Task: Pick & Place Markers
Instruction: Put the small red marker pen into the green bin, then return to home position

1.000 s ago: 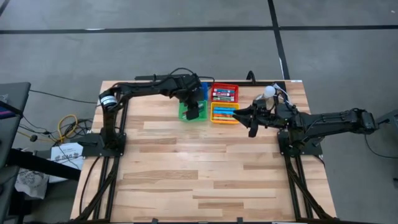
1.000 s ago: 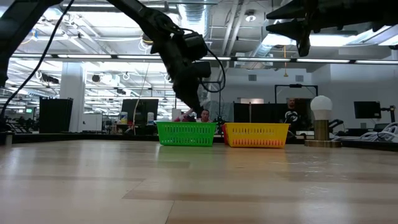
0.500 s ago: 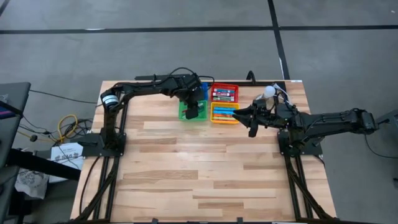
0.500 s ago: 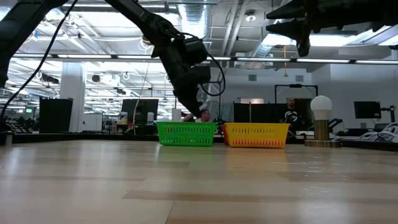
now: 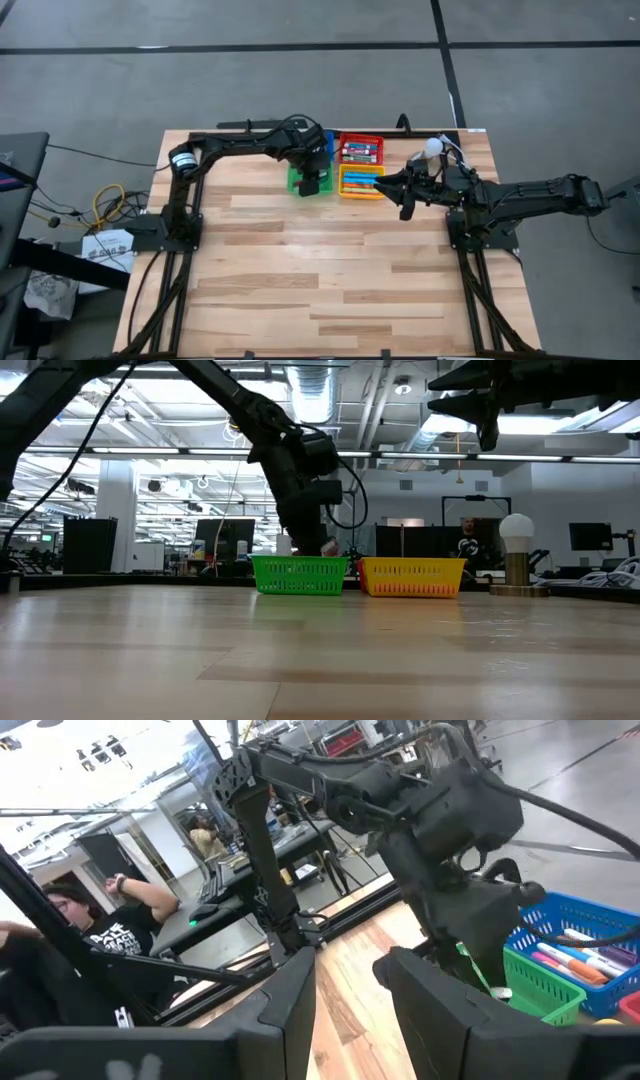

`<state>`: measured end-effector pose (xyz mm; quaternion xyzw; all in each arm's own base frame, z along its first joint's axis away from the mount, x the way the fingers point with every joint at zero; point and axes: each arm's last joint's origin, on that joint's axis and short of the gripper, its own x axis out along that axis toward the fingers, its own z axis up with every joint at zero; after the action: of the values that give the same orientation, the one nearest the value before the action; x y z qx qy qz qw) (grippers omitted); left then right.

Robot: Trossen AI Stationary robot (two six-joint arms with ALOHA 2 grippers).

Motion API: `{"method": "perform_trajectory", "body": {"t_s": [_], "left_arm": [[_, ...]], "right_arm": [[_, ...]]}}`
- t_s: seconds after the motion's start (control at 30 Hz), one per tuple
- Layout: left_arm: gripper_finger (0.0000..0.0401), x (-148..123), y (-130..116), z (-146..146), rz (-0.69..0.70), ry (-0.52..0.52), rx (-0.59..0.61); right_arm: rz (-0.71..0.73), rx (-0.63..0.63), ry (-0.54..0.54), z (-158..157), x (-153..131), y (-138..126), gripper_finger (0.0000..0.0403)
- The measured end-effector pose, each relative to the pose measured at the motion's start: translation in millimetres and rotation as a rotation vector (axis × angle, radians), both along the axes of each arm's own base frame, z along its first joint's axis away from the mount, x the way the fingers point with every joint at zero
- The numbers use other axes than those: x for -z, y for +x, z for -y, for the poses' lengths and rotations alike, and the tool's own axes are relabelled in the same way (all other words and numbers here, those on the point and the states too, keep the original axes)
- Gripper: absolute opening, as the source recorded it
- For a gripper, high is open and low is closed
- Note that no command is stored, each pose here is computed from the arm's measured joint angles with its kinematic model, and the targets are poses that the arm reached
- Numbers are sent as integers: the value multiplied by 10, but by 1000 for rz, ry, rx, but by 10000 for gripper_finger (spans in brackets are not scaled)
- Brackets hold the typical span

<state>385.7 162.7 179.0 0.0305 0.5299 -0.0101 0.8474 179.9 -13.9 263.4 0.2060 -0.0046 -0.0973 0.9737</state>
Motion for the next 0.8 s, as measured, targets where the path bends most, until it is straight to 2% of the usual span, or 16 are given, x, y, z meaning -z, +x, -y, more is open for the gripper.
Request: {"method": "perform_trajectory", "body": {"t_s": [0.2,0.5,0.67,0.8], "left_arm": [[79,-59,-8,0,18,14,11],[158,-201,-32,6,54,36,14],[185,-438,-94,54,100,29,-62],[190,-828,-210,138,205,15,-122]], "right_arm": [[0,1,0,0,0,0,118],[1,10,0,17,-2,-1,118],[2,15,0,26,-4,-2,118],[2,14,0,25,-4,-2,118]]}}
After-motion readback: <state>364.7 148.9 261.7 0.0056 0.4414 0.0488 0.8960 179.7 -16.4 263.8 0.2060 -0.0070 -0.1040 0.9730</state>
